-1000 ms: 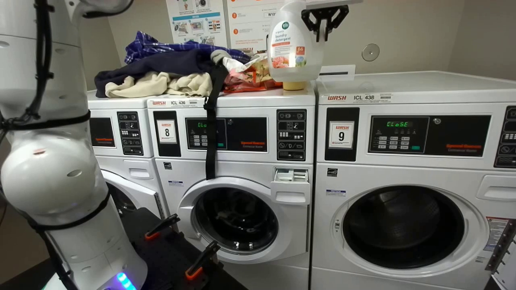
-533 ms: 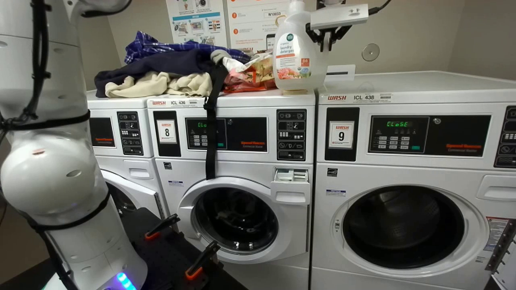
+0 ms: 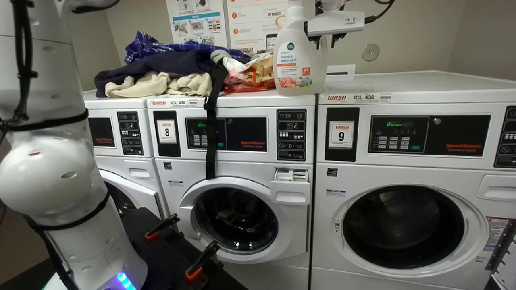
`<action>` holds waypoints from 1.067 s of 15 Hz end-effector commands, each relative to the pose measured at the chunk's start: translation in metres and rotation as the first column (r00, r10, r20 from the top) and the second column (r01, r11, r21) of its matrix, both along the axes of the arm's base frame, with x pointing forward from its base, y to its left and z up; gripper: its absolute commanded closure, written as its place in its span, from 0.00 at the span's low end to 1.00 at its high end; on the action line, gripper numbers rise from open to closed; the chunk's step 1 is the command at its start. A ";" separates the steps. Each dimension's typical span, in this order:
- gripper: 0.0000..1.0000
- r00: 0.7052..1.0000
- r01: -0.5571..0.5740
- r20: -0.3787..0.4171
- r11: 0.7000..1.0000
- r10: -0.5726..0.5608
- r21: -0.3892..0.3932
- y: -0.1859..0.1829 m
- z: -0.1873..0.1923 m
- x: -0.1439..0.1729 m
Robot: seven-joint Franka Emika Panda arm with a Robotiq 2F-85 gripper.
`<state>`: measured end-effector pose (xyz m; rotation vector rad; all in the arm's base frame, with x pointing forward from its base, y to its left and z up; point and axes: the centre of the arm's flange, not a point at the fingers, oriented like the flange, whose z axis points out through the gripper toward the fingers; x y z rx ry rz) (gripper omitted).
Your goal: Tip the bottle over the soap chamber
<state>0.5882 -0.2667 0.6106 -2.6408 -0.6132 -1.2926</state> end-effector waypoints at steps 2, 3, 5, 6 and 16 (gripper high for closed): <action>0.13 0.997 -0.001 0.072 1.000 -0.001 0.029 0.011 0.015 -0.027; 0.07 0.997 -0.001 0.073 1.000 -0.001 0.029 0.011 0.018 -0.029; 0.00 1.000 0.009 0.027 1.000 -0.010 0.014 0.011 0.027 -0.032; 0.00 1.000 0.016 0.007 1.000 -0.016 0.001 0.010 0.030 -0.034; 0.00 0.957 0.032 -0.273 0.971 -0.098 -0.237 0.008 0.077 -0.059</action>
